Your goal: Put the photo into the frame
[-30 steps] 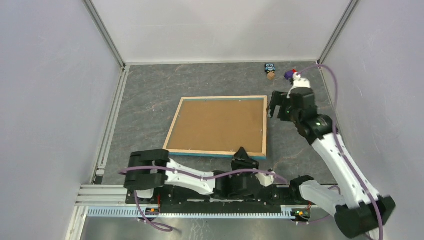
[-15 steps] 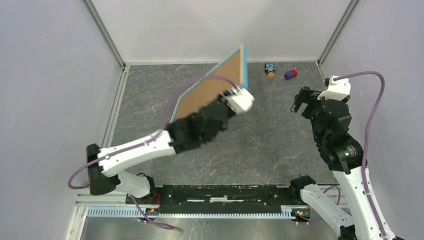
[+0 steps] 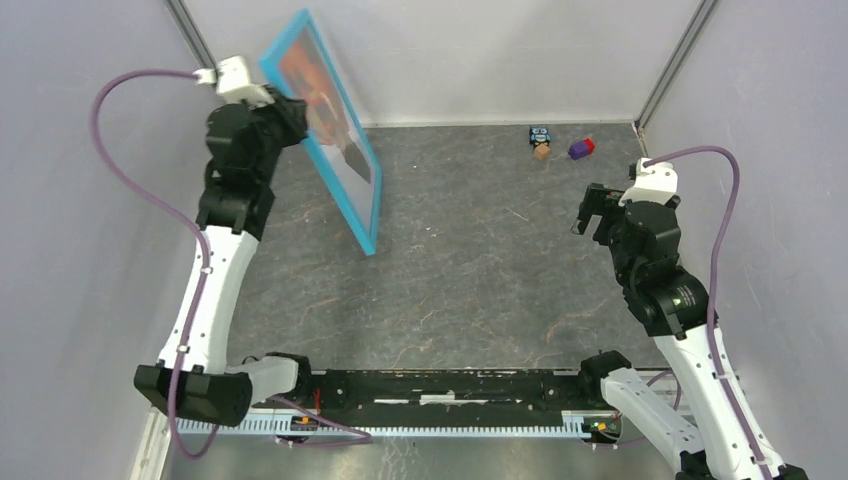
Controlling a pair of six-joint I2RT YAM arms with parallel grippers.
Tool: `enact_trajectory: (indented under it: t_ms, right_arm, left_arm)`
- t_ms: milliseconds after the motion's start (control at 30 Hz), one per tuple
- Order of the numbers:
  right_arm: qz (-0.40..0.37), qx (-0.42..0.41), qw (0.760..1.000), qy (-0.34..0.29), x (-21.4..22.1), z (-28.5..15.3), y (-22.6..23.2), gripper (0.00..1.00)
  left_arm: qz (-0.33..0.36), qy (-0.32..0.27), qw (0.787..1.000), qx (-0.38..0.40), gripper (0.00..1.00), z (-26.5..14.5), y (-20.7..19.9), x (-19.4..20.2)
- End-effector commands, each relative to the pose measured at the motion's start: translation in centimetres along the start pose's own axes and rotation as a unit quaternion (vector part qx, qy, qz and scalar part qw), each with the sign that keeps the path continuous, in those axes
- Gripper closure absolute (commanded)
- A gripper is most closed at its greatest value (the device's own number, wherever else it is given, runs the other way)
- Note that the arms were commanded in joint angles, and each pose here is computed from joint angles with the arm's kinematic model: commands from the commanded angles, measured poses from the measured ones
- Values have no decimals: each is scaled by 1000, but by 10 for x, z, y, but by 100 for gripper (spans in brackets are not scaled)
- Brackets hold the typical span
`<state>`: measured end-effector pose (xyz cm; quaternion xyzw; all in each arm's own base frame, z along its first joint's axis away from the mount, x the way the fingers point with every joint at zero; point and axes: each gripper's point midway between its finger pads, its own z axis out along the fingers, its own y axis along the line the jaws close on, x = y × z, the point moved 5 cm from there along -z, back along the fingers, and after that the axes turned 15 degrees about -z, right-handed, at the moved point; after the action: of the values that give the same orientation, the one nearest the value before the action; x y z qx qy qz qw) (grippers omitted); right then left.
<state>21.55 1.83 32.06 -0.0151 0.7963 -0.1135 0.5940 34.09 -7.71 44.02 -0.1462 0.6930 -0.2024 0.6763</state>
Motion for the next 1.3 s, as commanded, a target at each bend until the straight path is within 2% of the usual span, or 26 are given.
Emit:
enact_trajectory:
  t_ms: [0,100,233,400,600,867,967,1100,1167,1267]
  right_arm:
    - [0,-5,1000,-17,-2,1,1,2]
    - [-1,-11,1000,-19,0,1,3,2]
    - [-6,-17,1000,-17,2,4,6,2]
    - [-6,-28,999,-15,7,6,10,2]
    - [-6,-43,999,-6,13,9,16,2]
    - [-10,-69,997,10,23,12,25,2]
    - [-10,-74,997,9,23,11,26,2]
    - [-10,-79,997,11,24,12,28,2]
    - [-8,-82,996,13,25,13,30,2]
    - [-7,-88,996,16,28,13,32,2]
  left_arm:
    - [-220,-24,975,24,98,9,53,-16]
    - [-289,-70,955,-16,98,6,109,-14]
    - [-370,-104,921,-60,98,0,176,10]
    - [-454,-141,875,-86,98,-8,239,48]
    - [-497,-153,848,-99,98,3,274,87]
    - [-520,-148,831,-131,98,18,309,128]
    - [-517,-136,832,-149,98,21,319,143]
    - [-534,-111,818,-181,97,21,330,168]
    - [-538,-108,811,-205,95,17,336,176]
    - [-534,-88,799,-262,82,14,344,184]
